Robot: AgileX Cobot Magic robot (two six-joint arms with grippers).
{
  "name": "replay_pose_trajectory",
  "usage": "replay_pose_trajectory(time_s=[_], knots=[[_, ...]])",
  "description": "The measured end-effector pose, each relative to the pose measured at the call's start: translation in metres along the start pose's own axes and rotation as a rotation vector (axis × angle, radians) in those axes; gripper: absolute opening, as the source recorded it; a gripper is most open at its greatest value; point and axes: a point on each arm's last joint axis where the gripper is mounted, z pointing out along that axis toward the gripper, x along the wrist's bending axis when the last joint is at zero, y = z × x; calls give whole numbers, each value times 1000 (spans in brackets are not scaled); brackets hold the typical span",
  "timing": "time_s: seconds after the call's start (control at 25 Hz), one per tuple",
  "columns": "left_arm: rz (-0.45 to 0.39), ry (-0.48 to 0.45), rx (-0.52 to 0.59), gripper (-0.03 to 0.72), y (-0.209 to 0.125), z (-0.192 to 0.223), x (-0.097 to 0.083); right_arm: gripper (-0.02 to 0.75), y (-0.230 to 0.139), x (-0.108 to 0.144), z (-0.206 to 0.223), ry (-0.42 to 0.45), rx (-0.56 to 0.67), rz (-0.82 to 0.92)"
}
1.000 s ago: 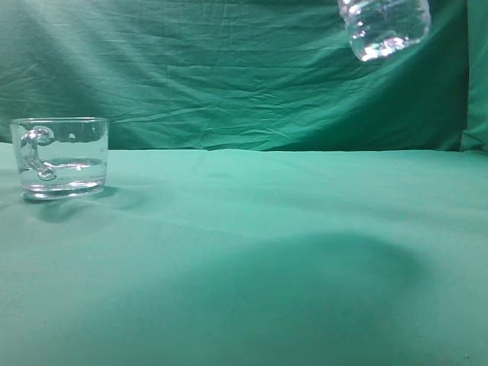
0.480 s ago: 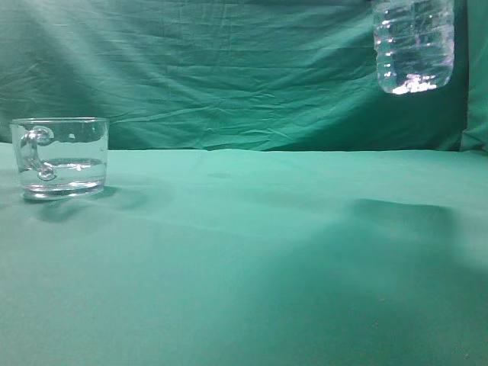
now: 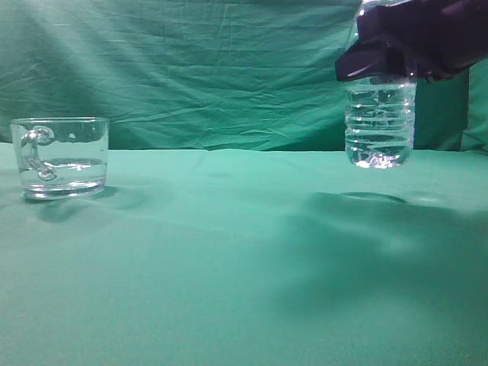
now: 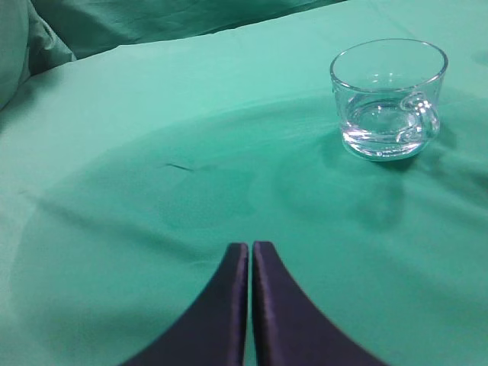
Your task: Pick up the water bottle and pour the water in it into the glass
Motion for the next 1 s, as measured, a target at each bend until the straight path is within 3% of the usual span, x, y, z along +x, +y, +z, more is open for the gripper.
replay_pose_trajectory(time_s=[0.36, 0.64, 1.0], knots=[[0, 0, 0, 0, 0, 0, 0, 323, -19, -1, 7, 7, 37, 18], [0, 0, 0, 0, 0, 0, 0, 654, -13, 1, 0, 6, 24, 12], [0, 0, 0, 0, 0, 0, 0, 643, 44, 7, -35, -30, -84, -56]])
